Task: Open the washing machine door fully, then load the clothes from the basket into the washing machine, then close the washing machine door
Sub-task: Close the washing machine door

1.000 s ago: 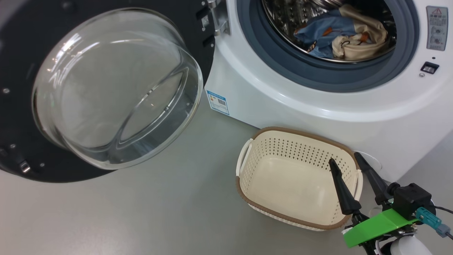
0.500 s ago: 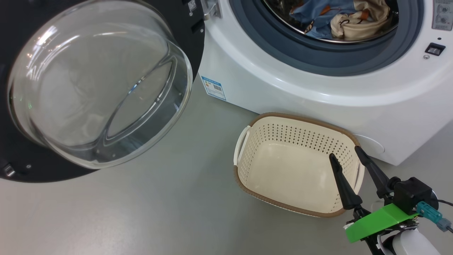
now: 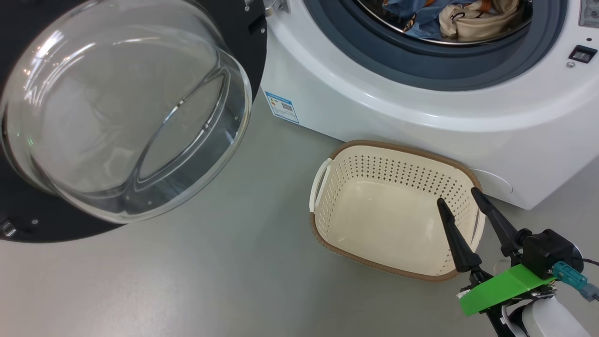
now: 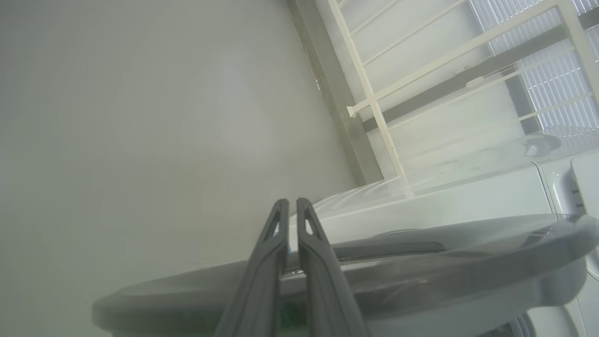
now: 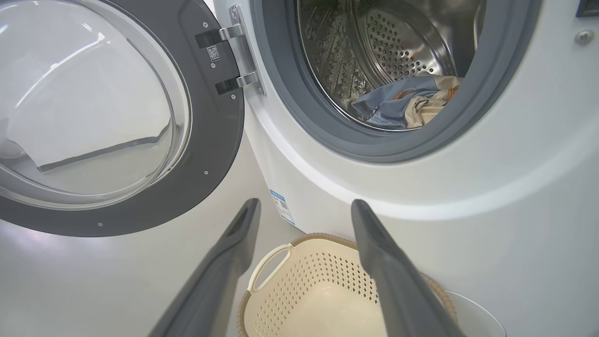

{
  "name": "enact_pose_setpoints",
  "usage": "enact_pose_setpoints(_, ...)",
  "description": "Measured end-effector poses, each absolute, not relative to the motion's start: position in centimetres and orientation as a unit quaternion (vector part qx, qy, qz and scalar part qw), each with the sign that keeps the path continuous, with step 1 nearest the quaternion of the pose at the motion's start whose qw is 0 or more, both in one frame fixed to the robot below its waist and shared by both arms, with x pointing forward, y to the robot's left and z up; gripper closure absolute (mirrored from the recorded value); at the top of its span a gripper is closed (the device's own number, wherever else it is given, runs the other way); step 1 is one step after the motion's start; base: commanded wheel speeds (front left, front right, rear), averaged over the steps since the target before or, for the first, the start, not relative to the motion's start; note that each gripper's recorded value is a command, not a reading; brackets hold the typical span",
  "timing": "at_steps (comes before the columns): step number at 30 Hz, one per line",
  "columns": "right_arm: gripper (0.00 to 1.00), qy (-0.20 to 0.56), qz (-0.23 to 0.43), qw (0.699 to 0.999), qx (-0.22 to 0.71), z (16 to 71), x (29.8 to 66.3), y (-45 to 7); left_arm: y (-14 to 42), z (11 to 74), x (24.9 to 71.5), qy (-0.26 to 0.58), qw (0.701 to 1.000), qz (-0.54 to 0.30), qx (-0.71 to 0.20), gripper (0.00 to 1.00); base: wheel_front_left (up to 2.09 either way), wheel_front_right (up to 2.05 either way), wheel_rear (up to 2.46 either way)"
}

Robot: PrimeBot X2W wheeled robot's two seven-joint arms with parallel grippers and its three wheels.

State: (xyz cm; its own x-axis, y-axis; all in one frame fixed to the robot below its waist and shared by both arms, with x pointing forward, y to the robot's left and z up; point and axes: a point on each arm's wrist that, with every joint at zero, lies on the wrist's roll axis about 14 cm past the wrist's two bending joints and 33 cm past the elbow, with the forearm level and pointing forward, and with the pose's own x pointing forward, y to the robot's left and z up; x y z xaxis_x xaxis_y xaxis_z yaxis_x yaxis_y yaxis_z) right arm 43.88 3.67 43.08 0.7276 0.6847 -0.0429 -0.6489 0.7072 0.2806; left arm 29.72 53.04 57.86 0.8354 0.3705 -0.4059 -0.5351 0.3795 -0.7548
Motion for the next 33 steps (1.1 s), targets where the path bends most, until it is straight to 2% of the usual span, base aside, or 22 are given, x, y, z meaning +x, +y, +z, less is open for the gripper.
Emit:
enact_pose_setpoints(22,0.00,0.029,0.350,0.929,0.114,46.9,43.7,3.0,45.1,59.4,28.8,0.219,0.847,0.076,-0.479,1.00,0.00,0.00,0.00)
enact_pose_setpoints(33,0.00,0.015,0.300,0.948,0.108,48.5,41.9,-0.7,38.8,59.9,28.2,0.271,0.850,-0.056,-0.447,1.00,0.00,0.00,0.00)
